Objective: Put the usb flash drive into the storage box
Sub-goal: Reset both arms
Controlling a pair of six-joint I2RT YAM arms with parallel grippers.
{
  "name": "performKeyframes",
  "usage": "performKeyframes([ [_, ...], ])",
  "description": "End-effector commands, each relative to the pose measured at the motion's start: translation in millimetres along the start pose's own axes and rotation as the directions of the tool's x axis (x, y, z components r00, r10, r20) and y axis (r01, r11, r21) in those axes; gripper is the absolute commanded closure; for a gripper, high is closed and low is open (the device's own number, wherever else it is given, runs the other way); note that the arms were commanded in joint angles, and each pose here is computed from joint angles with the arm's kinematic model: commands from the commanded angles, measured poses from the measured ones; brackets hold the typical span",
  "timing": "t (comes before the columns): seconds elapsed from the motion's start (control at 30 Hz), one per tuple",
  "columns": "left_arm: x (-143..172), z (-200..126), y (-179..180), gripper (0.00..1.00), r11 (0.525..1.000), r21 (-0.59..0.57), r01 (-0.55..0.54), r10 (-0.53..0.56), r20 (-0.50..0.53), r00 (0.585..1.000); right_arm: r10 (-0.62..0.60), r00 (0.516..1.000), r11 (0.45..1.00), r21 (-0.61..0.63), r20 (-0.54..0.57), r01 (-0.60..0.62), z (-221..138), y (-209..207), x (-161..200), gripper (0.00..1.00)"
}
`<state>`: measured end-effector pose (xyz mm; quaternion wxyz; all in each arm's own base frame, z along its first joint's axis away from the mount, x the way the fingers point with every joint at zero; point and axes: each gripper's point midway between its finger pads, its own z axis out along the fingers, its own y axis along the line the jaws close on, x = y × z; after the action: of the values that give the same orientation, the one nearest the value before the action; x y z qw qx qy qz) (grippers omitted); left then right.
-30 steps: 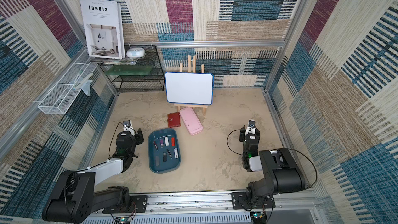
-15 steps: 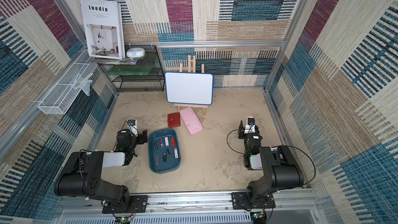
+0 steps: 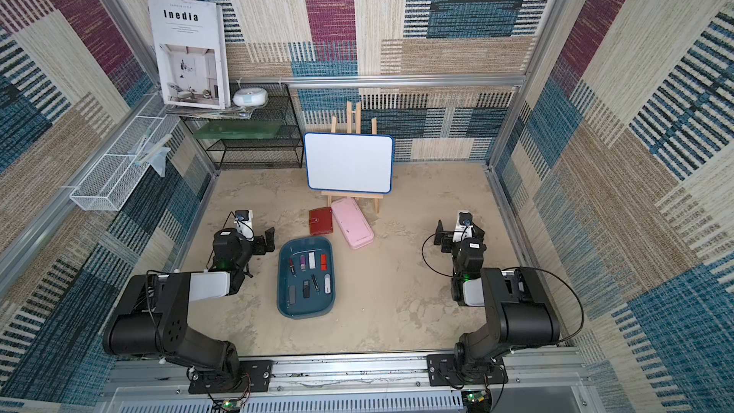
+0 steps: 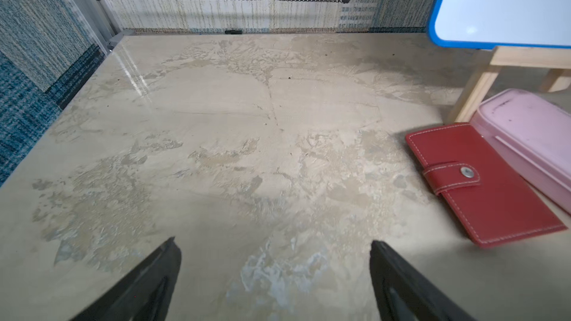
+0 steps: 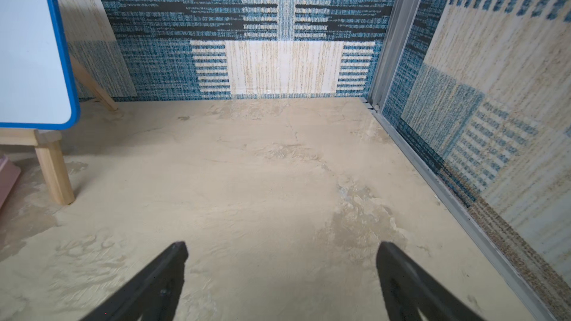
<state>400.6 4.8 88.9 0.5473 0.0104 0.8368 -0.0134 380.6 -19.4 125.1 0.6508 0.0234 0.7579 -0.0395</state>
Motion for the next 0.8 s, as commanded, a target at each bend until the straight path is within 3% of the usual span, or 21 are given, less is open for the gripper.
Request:
performKeyframes([
  [0.0,-0.8,0.1,0.7,0.01,1.0,-0.002,0.01,-0.01,0.002,1.0,0.011,1.0,1.0,-0.008,0.006,-0.011,-0.6,1.3,-1.6,0.0],
  [0.77,-1.2,0.0,1.2,0.01,1.0,-0.004,0.01,-0.01,0.004,1.0,0.009,1.0,1.0,-0.007,-0.003,-0.009,1.7,1.2,-0.1,0.0],
])
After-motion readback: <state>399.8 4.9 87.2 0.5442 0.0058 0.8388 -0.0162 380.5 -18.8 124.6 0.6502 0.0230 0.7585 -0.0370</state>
